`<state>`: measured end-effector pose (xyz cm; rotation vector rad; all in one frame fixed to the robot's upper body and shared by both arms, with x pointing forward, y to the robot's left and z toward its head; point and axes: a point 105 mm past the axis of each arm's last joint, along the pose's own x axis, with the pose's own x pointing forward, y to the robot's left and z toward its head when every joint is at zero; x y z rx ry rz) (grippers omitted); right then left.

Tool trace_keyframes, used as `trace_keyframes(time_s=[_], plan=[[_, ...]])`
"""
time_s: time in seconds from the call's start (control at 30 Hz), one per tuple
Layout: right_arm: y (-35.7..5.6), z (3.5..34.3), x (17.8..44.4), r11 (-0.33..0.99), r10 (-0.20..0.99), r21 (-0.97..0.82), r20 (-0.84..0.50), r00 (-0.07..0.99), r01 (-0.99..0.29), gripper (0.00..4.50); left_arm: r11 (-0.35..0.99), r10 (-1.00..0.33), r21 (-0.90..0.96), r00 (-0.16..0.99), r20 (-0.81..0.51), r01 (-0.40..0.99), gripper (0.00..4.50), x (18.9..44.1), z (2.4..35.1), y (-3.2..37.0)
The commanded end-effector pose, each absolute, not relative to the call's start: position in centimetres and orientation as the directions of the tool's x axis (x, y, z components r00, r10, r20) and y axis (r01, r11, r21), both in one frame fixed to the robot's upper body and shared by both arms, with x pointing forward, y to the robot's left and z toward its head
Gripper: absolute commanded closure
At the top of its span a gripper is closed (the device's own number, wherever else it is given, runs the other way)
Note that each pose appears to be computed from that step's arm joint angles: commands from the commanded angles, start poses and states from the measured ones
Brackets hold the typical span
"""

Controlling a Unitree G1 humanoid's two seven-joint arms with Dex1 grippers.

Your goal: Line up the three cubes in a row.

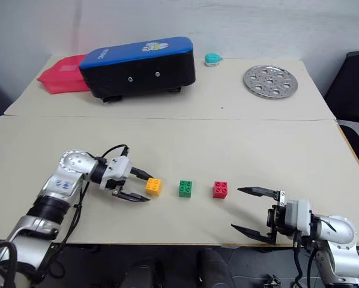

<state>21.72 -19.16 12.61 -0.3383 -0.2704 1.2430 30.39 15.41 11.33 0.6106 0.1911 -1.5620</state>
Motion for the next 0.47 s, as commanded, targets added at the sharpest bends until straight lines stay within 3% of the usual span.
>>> trace_keyframes(time_s=[0.03,0.17,0.27,0.47], plan=[[-20.6,15.0,22.7,0.329,0.938,-0.439,0.053,0.342,-0.836,0.0,0.008,-0.879,0.332,0.165,-0.447,0.943,1.41,29.4,14.4,19.4],[-22.1,15.8,22.9,0.292,0.94,-0.455,-0.023,0.339,-0.841,0.0,0.154,-0.827,0.376,0.327,-0.458,0.914,1.41,27.5,15.5,24.1],[-23.8,16.9,23.7,0.307,0.923,-0.476,-0.062,0.379,-0.824,0.0,0.242,-0.79,0.389,0.413,-0.453,0.889,1.41,26.1,16.4,26.4],[-26.0,18.0,24.3,0.222,0.914,-0.499,-0.192,0.357,-0.838,0.0,0.383,-0.694,0.423,0.558,-0.456,0.821,1.41,24.6,17.0,29.9]])
